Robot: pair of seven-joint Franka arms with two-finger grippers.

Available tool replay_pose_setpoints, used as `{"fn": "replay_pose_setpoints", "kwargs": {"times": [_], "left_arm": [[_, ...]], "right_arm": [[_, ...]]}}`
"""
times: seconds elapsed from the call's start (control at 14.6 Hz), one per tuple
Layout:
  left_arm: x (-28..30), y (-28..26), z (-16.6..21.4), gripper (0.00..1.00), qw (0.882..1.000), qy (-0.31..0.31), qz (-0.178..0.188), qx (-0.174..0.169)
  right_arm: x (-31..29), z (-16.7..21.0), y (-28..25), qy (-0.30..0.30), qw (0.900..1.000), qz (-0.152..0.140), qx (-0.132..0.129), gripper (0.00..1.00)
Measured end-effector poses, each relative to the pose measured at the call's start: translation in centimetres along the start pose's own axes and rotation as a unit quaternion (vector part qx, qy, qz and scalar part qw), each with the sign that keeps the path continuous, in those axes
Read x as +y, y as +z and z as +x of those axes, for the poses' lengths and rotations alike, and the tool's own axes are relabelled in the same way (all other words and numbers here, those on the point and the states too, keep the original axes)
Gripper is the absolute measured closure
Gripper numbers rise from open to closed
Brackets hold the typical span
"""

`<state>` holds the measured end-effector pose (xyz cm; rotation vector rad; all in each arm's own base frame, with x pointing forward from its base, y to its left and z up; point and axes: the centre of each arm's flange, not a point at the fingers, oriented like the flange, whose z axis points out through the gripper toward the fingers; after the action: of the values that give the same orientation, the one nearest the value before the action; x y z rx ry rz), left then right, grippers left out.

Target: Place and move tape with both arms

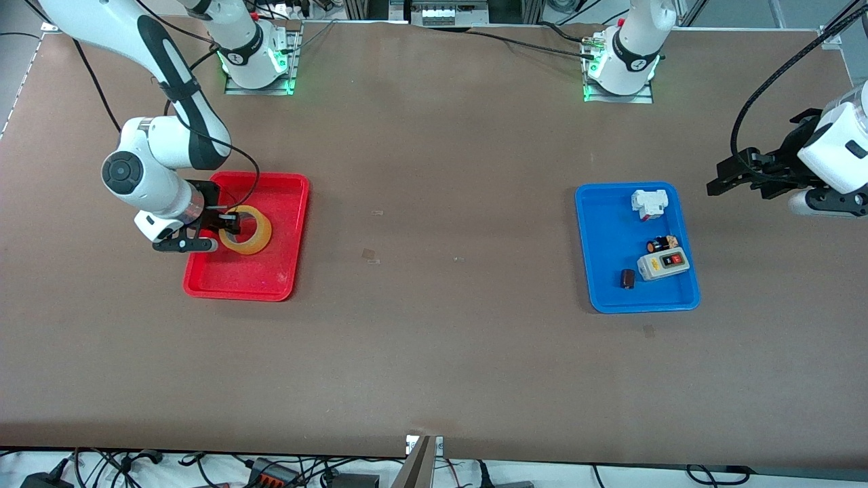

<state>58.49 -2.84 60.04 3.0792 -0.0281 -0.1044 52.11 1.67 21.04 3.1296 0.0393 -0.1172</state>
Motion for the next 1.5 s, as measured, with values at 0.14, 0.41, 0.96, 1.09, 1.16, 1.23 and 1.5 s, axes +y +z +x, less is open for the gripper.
{"fn": "replay_pose_setpoints", "kwargs": {"times": [0.14, 0.41, 0.96, 1.09, 1.16, 1.23, 1.5], "left_arm": [[0.0, 0.0, 0.0, 0.0, 1.0, 0.0, 0.0, 0.0], [0.0, 0.0, 0.0, 0.0, 1.0, 0.0, 0.0, 0.0], [0.0, 0.0, 0.0, 0.0, 1.0, 0.0, 0.0, 0.0], [0.0, 0.0, 0.0, 0.0, 1.0, 0.0, 0.0, 0.0], [0.0, 0.0, 0.0, 0.0, 1.0, 0.0, 0.0, 0.0], [0.0, 0.0, 0.0, 0.0, 1.0, 0.0, 0.0, 0.0], [0.0, 0.0, 0.0, 0.0, 1.0, 0.0, 0.0, 0.0]], "right_arm": [[0.0, -0.1, 0.2, -0.001, 1.0, 0.0, 0.0, 0.66], [0.0, 0.7, -1.8, -0.004, 1.0, 0.0, 0.024, 0.22], [0.3, 2.3, -15.8, -0.001, 0.999, -0.004, 0.048, 0.03], [0.6, 3.0, -21.6, 0.002, 0.999, -0.005, 0.041, 0.02], [0.7, 3.2, -24.5, 0.004, 0.999, -0.006, 0.04, 0.01], [0.9, 3.5, -27.6, 0.006, 0.999, -0.006, 0.04, 0.01], [1.0, 3.3, -36.6, 0.008, 0.999, -0.006, 0.051, 0.01]]}}
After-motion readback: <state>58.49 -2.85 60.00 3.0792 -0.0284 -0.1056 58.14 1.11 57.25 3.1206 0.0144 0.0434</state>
